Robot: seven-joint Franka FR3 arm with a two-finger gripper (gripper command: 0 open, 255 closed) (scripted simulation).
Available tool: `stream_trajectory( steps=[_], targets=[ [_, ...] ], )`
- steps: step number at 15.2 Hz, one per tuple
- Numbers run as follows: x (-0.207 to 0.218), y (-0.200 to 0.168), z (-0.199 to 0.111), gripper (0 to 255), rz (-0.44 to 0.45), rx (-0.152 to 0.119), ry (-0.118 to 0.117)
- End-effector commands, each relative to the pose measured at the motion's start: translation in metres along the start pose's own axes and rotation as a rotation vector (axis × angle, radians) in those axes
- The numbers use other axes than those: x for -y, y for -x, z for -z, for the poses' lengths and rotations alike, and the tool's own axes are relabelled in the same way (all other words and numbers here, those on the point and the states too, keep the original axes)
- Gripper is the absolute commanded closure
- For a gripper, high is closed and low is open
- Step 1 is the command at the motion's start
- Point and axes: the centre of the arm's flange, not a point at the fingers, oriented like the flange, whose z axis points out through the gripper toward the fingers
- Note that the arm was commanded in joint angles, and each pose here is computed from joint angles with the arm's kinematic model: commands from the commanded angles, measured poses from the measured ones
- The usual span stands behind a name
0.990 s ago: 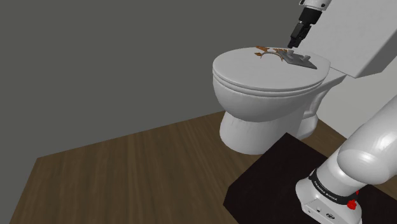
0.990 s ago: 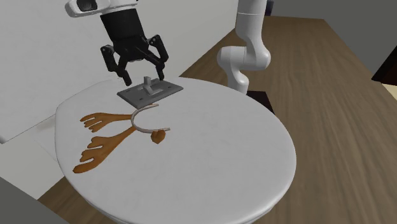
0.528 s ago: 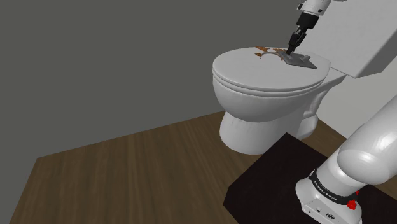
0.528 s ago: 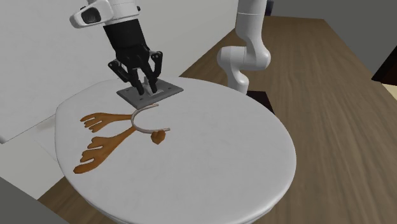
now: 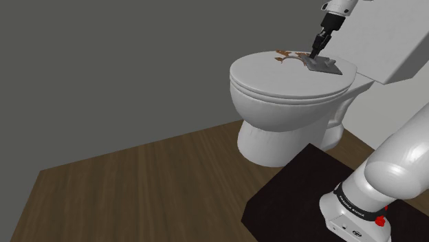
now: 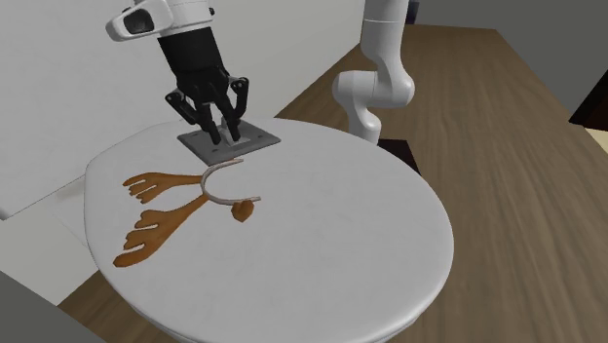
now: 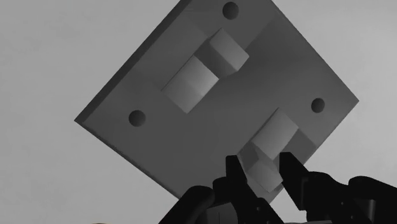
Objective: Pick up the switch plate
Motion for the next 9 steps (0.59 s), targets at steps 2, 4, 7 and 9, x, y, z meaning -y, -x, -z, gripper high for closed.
stream_trajectory(
  steps=[2,4,7,9],
  targets=[
    [0.002,-0.001,0.013,255,0.000,0.000,0.000],
    [0.004,-0.002,0.024,255,0.000,0.000,0.000],
    [0.007,-0.004,0.039,255,0.000,0.000,0.000],
    [0.009,-0.005,0.050,255,0.000,0.000,0.000]
  ],
)
